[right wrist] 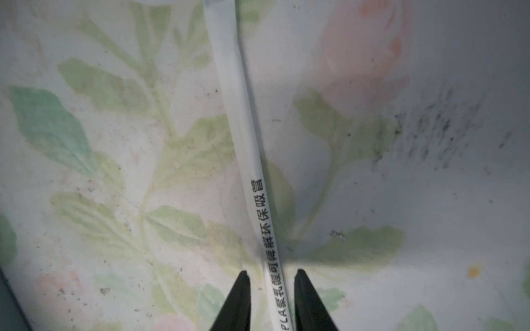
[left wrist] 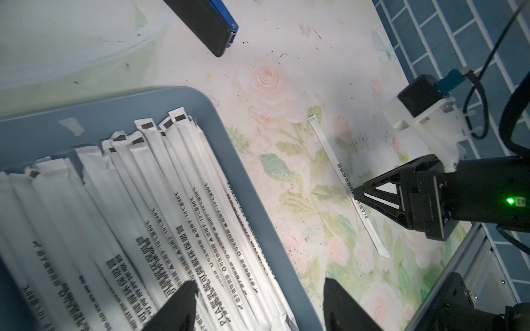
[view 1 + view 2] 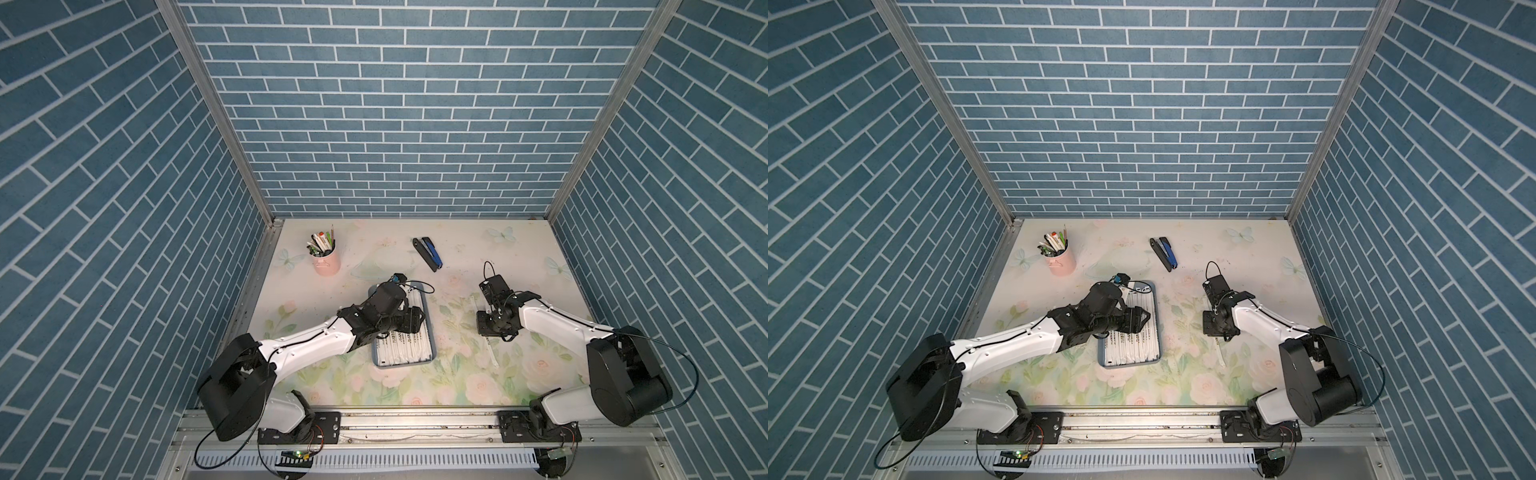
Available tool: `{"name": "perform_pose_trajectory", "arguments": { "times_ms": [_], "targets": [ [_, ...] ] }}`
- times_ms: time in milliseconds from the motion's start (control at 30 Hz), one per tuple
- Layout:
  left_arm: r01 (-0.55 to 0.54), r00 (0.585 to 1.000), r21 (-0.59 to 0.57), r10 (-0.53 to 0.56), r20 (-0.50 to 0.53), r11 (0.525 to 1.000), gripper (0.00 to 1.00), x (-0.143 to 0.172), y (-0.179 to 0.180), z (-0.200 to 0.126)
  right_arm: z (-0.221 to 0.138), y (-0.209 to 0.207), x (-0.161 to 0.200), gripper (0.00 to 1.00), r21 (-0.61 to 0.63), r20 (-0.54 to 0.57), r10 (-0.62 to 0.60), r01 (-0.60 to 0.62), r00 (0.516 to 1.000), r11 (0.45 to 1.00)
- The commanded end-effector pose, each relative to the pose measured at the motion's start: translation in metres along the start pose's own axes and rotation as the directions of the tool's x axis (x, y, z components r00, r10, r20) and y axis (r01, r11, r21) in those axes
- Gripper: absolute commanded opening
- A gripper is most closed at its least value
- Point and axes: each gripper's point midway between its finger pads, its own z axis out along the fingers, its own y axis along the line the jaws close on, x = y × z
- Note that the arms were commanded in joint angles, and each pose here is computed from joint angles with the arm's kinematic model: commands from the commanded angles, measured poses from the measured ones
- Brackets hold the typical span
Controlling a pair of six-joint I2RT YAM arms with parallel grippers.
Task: Put the straws into the storage box
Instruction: Pick up the straw from the center of the board.
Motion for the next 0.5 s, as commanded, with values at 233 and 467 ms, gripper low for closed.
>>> {"name": "perform_pose_trajectory", "arguments": {
  "times_ms": [233,467],
  "targets": [
    [-0.031,1.000,0.037,0.031,0.005,0.999,0.73,-0.002,-0.022,0.008,0.013,-0.003,0.007,0.22,0.005,-0.027,-0.026,0.026,0.999,1.000],
    [-0.034,0.999,0.029,0.034,0.004,0.999,0.73,-0.001,-0.021,0.007,0.022,-0.006,0.015,0.16,0.004,-0.046,-0.022,0.023,0.999,1.000]
  ]
}}
